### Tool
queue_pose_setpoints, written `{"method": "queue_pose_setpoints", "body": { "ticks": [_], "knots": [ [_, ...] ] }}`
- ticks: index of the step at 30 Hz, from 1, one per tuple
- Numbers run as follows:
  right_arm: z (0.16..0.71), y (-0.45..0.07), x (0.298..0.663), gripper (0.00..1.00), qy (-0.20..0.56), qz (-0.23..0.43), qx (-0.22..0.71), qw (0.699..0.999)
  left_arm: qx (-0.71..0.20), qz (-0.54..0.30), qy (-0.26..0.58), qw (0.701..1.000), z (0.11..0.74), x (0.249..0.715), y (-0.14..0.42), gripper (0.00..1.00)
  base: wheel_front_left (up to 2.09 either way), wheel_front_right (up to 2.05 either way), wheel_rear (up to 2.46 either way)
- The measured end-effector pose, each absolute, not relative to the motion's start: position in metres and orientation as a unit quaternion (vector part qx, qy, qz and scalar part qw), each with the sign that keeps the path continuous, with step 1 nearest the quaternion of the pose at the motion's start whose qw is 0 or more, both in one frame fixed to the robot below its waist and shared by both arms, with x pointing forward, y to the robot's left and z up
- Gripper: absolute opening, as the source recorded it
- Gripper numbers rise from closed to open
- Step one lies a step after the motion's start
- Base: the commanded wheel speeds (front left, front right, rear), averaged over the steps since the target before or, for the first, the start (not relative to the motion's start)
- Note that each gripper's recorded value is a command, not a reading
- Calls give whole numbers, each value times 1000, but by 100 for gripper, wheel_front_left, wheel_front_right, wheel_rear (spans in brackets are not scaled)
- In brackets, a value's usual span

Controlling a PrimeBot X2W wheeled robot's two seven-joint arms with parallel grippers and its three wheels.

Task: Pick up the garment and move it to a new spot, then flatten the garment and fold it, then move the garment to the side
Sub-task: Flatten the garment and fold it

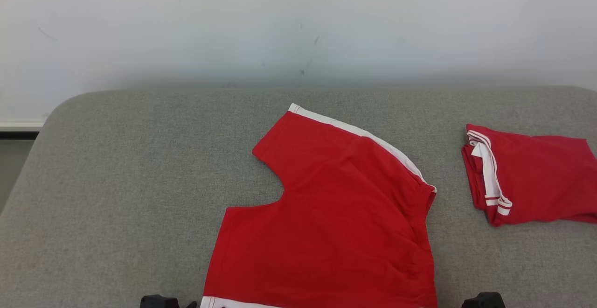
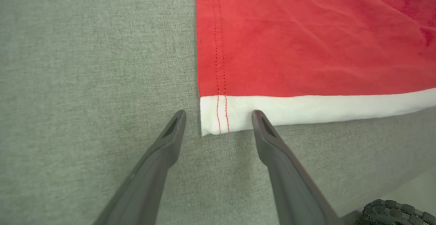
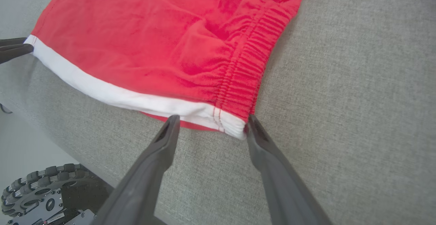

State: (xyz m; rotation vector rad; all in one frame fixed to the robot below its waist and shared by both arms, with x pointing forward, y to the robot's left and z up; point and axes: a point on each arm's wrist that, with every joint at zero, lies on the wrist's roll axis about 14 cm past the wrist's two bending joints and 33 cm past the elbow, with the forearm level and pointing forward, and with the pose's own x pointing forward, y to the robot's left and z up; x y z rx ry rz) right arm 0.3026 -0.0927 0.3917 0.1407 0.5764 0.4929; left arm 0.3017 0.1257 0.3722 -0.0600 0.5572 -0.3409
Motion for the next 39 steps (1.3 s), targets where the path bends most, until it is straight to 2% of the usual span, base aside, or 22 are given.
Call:
{"method": "queue_pose_setpoints", "body": {
  "ticks": [1,3,4,5,13,23,30,37,39],
  "knots": [
    [390,-92,302,62,286,241,67,925,-32,-167,279,945,370,301,125,100,0,0,0],
    [389,-92,301,30,289,242,66,924,-41,-165,282,944,369,301,123,100,0,0,0],
    [389,-92,302,0,291,242,66,923,-40,-168,284,943,368,302,122,32,0,0,0],
    [389,-91,303,0,290,243,65,923,-43,-165,284,944,369,303,123,0,0,0,0],
    [394,-92,306,0,283,241,64,926,-60,-165,280,944,370,303,121,0,0,0,0],
    [416,-90,311,0,255,252,95,929,-58,-147,209,965,402,323,140,0,0,0,0],
    [442,-84,313,0,227,266,134,927,-51,-165,170,970,423,336,135,0,0,0,0],
    [455,-90,319,0,218,264,154,927,-17,-187,109,976,467,377,136,0,0,0,0],
    [458,-92,324,0,218,263,156,927,-39,-184,93,978,481,393,135,0,0,0,0]
  ]
}}
